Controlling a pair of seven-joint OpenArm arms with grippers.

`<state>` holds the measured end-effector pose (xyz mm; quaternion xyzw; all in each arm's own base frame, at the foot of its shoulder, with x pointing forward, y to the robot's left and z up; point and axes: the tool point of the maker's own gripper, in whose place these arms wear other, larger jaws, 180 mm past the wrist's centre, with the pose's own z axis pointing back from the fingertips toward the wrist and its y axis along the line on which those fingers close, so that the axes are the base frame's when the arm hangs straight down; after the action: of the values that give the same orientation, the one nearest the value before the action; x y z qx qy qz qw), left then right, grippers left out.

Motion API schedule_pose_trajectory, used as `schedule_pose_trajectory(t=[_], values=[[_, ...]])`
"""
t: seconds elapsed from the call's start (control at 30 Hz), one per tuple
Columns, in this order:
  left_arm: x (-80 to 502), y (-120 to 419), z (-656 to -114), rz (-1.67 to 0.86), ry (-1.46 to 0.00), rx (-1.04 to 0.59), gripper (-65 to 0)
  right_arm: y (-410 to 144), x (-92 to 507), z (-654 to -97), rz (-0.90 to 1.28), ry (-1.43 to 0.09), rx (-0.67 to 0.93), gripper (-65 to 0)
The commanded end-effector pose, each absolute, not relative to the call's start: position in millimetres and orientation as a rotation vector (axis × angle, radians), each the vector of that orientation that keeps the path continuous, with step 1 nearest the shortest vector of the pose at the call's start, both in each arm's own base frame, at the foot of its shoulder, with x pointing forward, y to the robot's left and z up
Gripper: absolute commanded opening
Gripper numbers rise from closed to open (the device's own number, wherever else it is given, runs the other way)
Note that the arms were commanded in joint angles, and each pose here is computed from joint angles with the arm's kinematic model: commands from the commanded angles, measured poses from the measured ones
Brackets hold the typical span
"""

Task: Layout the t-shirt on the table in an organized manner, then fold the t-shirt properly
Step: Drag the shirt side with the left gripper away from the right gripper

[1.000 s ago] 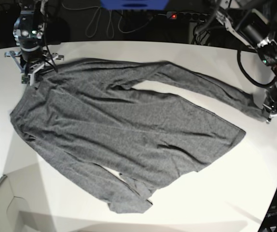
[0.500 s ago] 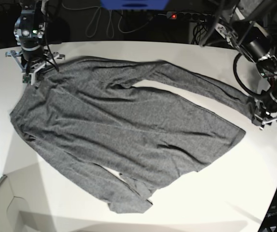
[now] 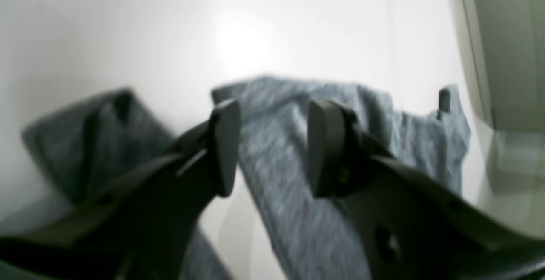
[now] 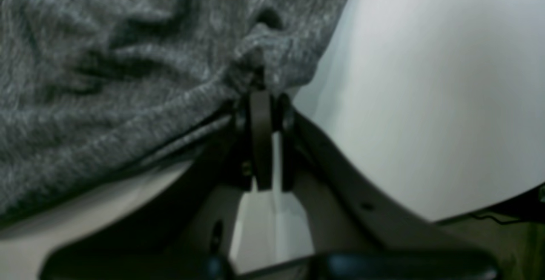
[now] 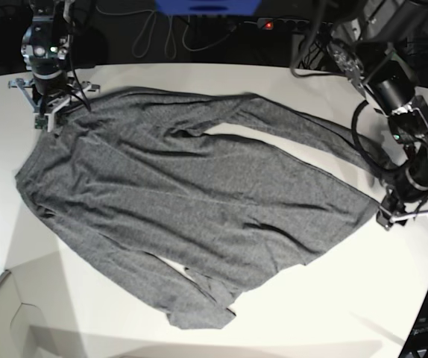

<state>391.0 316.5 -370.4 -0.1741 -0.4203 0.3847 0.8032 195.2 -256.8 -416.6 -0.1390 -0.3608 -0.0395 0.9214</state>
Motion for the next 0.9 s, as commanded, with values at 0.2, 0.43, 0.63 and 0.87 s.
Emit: schedule_pose_trajectory(t=[0.2,0.43,0.63,0.87], values=[[399,322,-358,0.8,-0.968,-0.346,-38.9,-260,202,-407,-0.072,-0.779,-0.298,-65.0],[408,312,-385,0.852,-0.907,-0.386,-38.9,-260,202,-407,-0.072,-0.779,-0.298,-65.0],[422,302,-389,0.775,-0.915,-0.349,-39.1,-260,202,-407,-0.073,-0.78,-0.298,-65.0],[419,318,-387,0.767,-0.933,-0.307,-39.4,-262,201,-407,-0.076,-0.779,-0.302,-65.0]])
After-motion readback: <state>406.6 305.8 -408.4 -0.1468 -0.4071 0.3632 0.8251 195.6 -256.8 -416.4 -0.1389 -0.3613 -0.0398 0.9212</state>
